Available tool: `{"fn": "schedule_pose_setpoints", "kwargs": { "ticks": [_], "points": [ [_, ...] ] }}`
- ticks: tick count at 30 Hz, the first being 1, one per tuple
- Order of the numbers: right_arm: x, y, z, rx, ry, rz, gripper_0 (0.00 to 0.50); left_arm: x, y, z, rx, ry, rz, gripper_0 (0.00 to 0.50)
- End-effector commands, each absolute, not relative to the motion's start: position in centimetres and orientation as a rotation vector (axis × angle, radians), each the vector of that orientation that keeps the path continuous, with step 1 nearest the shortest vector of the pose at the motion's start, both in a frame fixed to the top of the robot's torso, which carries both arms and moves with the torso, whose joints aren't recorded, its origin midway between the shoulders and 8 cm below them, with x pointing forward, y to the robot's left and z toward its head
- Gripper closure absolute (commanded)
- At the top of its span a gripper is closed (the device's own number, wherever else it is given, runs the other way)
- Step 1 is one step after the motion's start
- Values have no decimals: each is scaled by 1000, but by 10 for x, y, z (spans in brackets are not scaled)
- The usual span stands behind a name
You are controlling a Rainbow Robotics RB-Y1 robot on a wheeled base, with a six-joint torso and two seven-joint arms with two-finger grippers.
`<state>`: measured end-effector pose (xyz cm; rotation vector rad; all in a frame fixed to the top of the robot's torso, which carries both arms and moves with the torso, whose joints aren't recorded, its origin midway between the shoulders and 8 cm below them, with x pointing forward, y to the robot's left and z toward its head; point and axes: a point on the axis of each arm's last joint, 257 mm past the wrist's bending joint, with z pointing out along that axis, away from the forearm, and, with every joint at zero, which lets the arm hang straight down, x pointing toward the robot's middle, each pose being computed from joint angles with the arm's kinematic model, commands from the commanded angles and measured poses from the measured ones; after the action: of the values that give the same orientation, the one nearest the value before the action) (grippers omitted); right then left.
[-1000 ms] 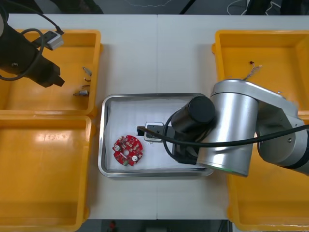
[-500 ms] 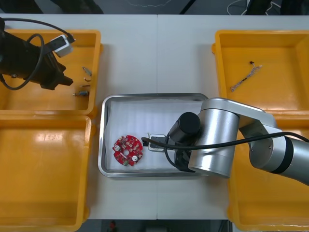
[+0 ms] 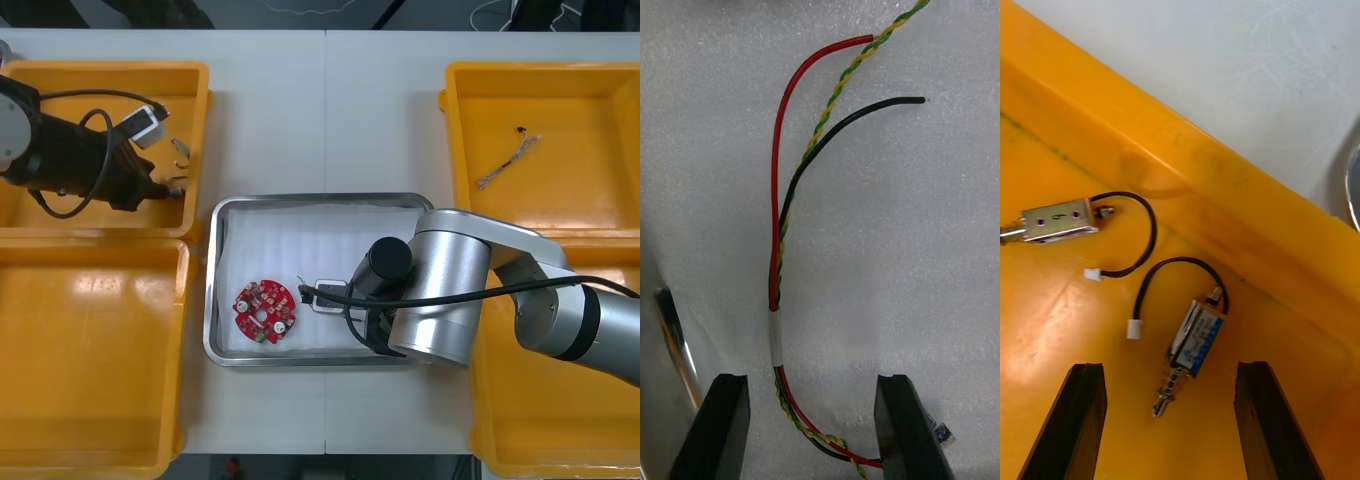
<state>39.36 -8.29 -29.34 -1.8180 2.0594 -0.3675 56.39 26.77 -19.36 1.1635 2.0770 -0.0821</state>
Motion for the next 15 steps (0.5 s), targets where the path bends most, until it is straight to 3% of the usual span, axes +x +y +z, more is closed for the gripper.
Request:
{"fn": "schedule_pose_setpoints", "kwargs": {
  "ticks": [1, 10, 15],
  "points": [
    [386, -69, -290, -1821, 2032, -330, 0, 562, 279, -194, 1342, 1975, 25, 0],
    [388, -61, -269, -1762, 2081, -252, 0, 563, 270, -208, 1350, 1968, 34, 0],
    [385, -66, -240, -1718, 2148, -230, 0, 564, 269, -212, 1356, 1966, 49, 0]
  ]
}}
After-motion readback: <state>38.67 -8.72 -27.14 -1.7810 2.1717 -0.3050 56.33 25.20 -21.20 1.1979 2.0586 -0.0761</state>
